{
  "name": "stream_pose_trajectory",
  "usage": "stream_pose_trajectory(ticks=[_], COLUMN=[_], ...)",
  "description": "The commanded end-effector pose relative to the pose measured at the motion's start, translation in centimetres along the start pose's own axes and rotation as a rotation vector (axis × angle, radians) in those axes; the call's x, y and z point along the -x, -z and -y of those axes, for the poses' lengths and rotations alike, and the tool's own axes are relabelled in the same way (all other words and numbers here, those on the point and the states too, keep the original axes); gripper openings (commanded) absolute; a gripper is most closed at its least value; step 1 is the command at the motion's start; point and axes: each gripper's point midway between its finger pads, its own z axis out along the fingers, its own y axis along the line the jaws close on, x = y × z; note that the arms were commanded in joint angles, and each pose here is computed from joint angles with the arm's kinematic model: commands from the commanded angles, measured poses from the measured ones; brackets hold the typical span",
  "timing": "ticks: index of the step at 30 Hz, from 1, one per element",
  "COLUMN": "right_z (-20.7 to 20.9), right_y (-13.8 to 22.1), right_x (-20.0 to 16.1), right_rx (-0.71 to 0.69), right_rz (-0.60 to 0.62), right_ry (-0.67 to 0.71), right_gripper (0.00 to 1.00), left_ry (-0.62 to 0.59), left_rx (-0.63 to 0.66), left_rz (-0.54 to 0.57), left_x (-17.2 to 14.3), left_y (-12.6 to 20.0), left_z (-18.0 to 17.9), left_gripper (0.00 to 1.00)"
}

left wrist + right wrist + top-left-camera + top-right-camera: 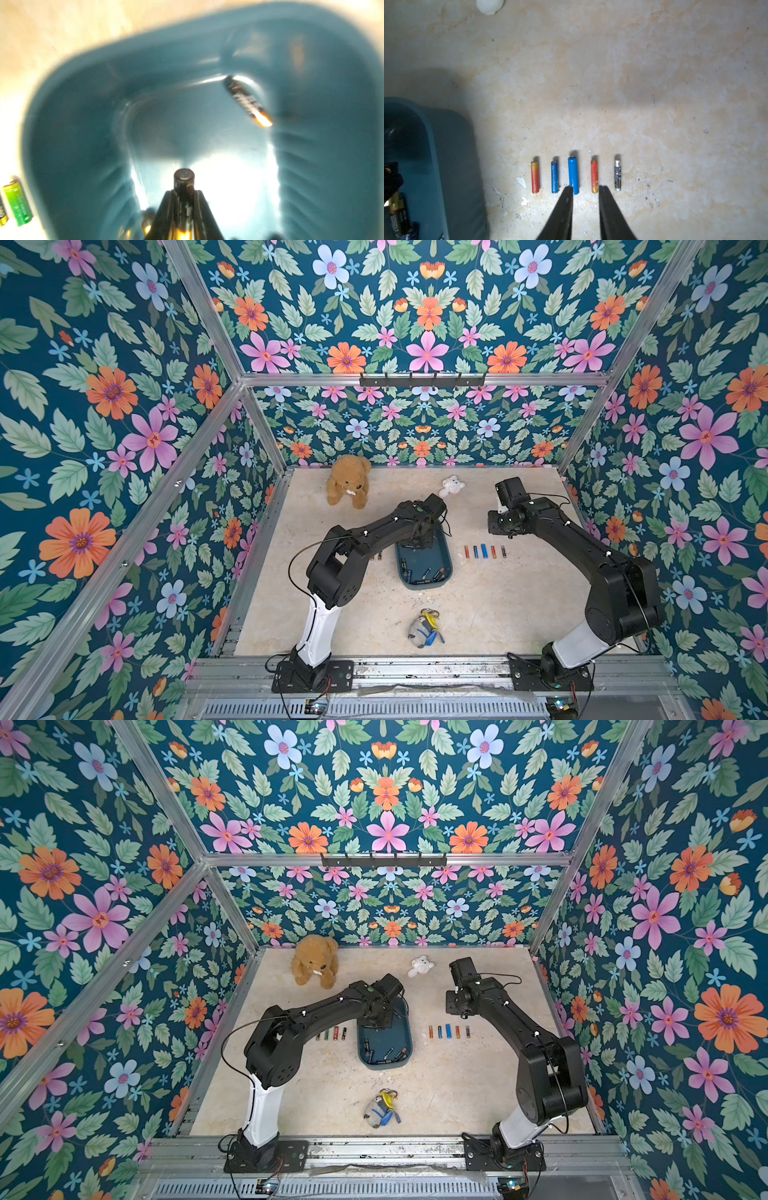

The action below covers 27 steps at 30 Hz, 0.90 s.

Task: Take the batteries out of the storage box
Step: Pick up the battery from the storage box, then place the battery at the center of the board.

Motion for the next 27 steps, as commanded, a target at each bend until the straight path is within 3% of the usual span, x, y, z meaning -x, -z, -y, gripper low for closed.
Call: stream_pose_trajectory(ticks=[1,12,25,27], right_z=[-0.7,-2.3,-2.5,-2.5], right_y=[0.0,0.5,0.8,-0.5], right_x=[0.1,1.0,1.2,0.7], right_rx=[-0.001,0.012,0.009,-0.003], right_rz=[-0.002,0.015,0.02,-0.012], right_ry=[-0.007,0.006,0.013,0.02], right_gripper=[0.28,0.28,0.28,0.28], left_ry=[-0.003,0.039,0.119,0.118], left_rx=[-0.031,-0.022,0.15,0.168], left_rz=[0.038,0.083,0.041,0.026], left_x=[1.0,1.7,-0.9,-1.4], left_y=[1.6,5.6,6.1,5.7], left_z=[0.2,-4.8,-17.0,-18.2], left_gripper=[0.18,0.18,0.19,0.2])
